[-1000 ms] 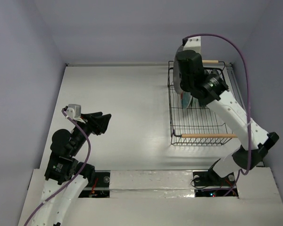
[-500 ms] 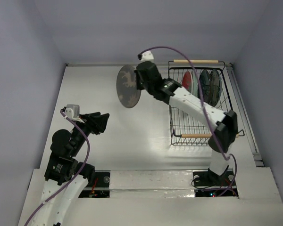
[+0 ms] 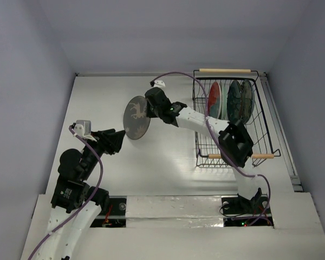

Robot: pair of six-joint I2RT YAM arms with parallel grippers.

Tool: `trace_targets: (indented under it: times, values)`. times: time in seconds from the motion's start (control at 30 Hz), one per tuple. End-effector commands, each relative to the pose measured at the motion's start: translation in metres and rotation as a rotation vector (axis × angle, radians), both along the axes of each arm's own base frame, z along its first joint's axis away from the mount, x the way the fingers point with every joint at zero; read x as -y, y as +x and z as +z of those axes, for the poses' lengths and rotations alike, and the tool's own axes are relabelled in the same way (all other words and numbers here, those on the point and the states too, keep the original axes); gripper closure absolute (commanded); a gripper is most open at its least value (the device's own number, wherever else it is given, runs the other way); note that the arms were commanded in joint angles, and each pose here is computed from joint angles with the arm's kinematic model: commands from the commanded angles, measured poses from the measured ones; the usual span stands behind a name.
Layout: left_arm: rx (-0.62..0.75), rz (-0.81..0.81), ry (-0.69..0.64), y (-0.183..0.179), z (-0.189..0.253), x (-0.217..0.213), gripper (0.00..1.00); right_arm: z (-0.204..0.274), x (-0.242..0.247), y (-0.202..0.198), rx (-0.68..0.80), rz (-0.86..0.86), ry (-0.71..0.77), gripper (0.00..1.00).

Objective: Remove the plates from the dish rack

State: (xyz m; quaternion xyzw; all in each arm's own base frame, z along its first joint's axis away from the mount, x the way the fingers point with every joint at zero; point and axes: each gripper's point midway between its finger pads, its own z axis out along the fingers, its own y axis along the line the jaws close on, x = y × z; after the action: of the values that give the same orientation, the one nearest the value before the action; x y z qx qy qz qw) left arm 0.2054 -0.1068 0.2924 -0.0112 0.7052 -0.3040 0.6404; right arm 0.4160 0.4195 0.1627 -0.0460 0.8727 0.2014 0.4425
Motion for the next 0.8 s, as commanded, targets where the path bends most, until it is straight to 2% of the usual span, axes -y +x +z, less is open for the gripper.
trace_targets:
  times: [0.0,0.2,0.57,0.63,0.77]
  values:
    - [0.054,-0.015,-0.022,-0.003,0.018,0.002,0.52,0.045,-0.006,0.013,0.094,-0.083,0.202,0.96]
    - [0.050,-0.018,-0.020,-0.002,0.017,0.003,0.52,-0.016,0.014,-0.001,0.009,-0.132,0.139,0.77]
    - [0.045,-0.025,-0.018,-0.002,0.016,0.004,0.52,-0.076,0.028,-0.021,-0.094,-0.113,0.033,0.61]
    - [0.041,-0.024,-0.017,-0.001,0.015,0.004,0.52,-0.084,0.029,-0.022,-0.110,-0.110,0.012,0.53]
    - [0.041,-0.024,-0.017,-0.001,0.015,0.004,0.52,-0.094,0.033,-0.023,-0.124,-0.109,-0.029,0.50]
